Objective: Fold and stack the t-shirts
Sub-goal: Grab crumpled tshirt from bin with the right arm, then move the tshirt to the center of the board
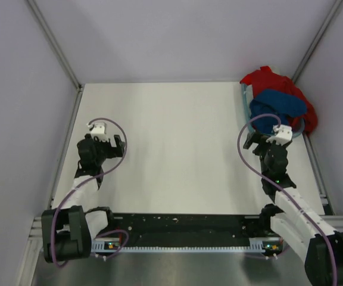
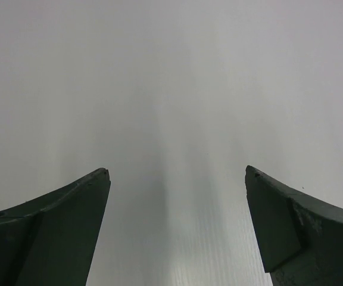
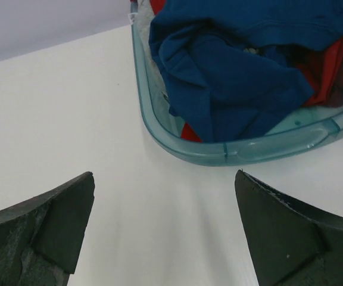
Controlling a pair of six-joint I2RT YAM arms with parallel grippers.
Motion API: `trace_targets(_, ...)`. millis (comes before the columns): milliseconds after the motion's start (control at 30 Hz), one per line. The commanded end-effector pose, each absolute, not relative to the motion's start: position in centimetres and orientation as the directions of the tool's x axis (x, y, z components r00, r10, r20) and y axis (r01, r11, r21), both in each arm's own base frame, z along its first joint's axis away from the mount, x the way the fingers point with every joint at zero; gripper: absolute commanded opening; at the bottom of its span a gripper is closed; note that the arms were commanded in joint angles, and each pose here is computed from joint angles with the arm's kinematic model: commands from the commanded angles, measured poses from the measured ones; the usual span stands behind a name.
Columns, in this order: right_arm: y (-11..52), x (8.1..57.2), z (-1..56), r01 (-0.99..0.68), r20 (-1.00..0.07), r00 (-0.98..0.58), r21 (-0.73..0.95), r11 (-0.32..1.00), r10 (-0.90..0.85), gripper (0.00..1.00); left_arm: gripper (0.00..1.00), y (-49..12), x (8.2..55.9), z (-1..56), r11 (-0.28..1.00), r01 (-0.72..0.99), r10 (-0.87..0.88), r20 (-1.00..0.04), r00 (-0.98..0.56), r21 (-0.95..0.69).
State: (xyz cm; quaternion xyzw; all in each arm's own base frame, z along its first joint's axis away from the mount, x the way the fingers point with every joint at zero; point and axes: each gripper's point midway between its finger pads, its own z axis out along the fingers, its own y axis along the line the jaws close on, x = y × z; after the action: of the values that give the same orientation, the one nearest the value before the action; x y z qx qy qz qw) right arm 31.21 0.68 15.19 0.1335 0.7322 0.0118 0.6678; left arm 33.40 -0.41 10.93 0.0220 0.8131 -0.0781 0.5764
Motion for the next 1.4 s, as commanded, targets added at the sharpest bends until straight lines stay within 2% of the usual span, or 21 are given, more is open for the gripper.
trace_targets(0, 1.6, 34.0, 20.5, 0.111, -0.967, -0.109, 0.217, 0.97, 0.229, 0.99, 0.99, -0.9, 35.0, 14.1, 0.98, 0.188, -0.007, -0.952, -0.306, -0.068)
trace_targets(133, 1.0, 37.6, 21.7, 0.097, -0.92, -0.273, 0.265, 0.959, 0.282, 0.99, 0.99, -1.3, 34.3, 12.0, 0.954, 0.301, 0.142, -0.895, -0.422, 0.009)
trace_targets(267, -1.2, 42.1, 22.0, 0.108, -0.884, -0.343, 0.298, 0.949, 0.317, 0.99, 0.93, -1.4, 34.6, 10.8, 0.941, 0.339, 0.17, -0.862, -0.478, -0.002)
trace_targets(333, -2.2, 44.7, 19.8, 0.135, -0.858, -0.41, 0.279, 0.951, 0.31, 0.98, 0.92, -1.8, 34.1, 10.0, 0.934, 0.356, 0.168, -0.843, -0.511, -0.03)
trace_targets(433, -3.3, 47.5, 17.9, 0.172, -0.823, -0.489, 0.232, 0.957, 0.287, 0.89, 0.91, -2.3, 33.9, 10.0, 0.923, 0.382, 0.172, -0.847, -0.504, -0.04)
trace_targets(500, -2.8, 48.9, 17.4, 0.14, -0.808, -0.521, 0.236, 0.962, 0.274, 0.81, 0.91, -2.6, 33.8, 10.0, 0.917, 0.396, 0.176, -0.849, -0.499, -0.042)
trace_targets(567, -3.1, 49.8, 16.9, 0.146, -0.805, -0.528, 0.229, 0.962, 0.272, 0.68, 0.91, -2.5, 33.8, 10.0, 0.917, 0.396, 0.18, -0.851, -0.494, -0.036)
trace_targets(600, -3.3, 50.1, 16.5, 0.156, -0.802, -0.534, 0.219, 0.963, 0.269, 0.5, 0.91, -2.5, 33.8, 10.0, 0.918, 0.395, 0.181, -0.85, -0.494, -0.034)
trace_targets(700, -3.8, 50.5, 16.7, 0.162, -0.8, -0.545, 0.191, 0.968, 0.249, 0.04, 0.9, -2.5, 33.8, 10.1, 0.917, 0.398, 0.181, -0.852, -0.492, -0.035)
trace_targets(733, -3.9, 50.4, 17.2, 0.159, -0.807, -0.54, 0.18, 0.971, 0.238, 0.0, 0.9, -2.6, 33.8, 10.0, 0.916, 0.4, 0.183, -0.85, -0.493, -0.035)
trace_targets(767, -4.1, 50.2, 17.8, 0.164, -0.817, -0.53, 0.167, 0.972, 0.229, 0.0, 0.9, -2.6, 33.8, 10.0, 0.916, 0.398, 0.179, -0.851, -0.495, -0.039)
trace_targets(933, -5.0, 48.6, 25.7, 0.151, -0.909, -0.389, 0.098, 0.984, 0.151, 0.0, 0.9, -2.7, 33.7, 10.2, 0.913, 0.406, 0.18, -0.852, -0.492, -0.042)
trace_targets(1033, -4.9, 46.9, 33.1, 0.129, -0.964, -0.241, 0.081, 0.988, 0.111, 0.0, 0.9, -2.6, 33.8, 10.1, 0.915, 0.401, 0.18, -0.849, -0.497, -0.041)
trace_targets(1133, -4.5, 44.2, 41.6, 0.105, -0.996, -0.027, 0.086, 0.991, 0.089, 0.0, 0.9, -2.4, 33.9, 10.3, 0.919, 0.393, 0.18, -0.849, -0.497, -0.036)
trace_targets(1267, -2.6, 39.1, 54.1, 0.001, -0.938, 0.325, 0.127, 0.992, 0.12, 0.0, 0.9, -2.1, 34.2, 11.0, 0.926, 0.377, 0.177, -0.857, -0.484, -0.022)
trace_targets(1367, 3.4, 35.0, 62.4, -0.277, -0.833, 0.516, 0.059, 0.959, 0.2, 0.0, 0.91, -1.9, 34.3, 11.6, 0.931, 0.364, 0.178, -0.865, -0.47, -0.006)
